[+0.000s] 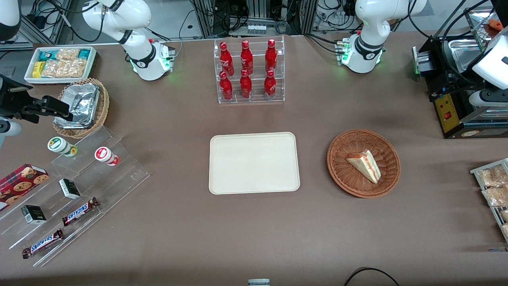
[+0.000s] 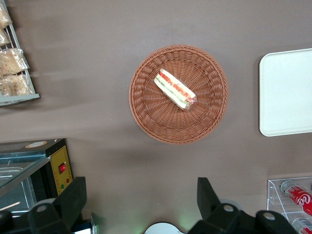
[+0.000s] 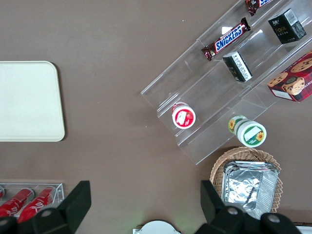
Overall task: Place sandwich from basket to tray
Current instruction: 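Move the left gripper toward the wicker basket holding the sandwich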
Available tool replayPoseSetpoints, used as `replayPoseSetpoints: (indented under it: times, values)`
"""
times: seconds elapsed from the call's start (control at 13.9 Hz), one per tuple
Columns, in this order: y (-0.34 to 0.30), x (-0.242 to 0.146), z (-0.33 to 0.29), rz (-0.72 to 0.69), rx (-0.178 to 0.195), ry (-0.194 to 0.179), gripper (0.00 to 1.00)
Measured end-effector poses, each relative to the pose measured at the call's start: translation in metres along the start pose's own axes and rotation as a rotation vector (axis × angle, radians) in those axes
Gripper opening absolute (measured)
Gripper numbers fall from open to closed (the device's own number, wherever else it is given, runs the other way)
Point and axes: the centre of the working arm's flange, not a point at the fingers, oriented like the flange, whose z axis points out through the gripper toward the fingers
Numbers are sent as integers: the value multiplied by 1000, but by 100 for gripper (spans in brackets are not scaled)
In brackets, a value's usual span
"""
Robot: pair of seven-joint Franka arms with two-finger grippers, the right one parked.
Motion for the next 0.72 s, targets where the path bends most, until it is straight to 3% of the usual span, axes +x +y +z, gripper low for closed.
replayPoseSetpoints:
  times: [0.43,0.72]
  values:
    - [0,6,10,-10,-6,-20,100]
    - [2,33,75,-122,-13,-34,100]
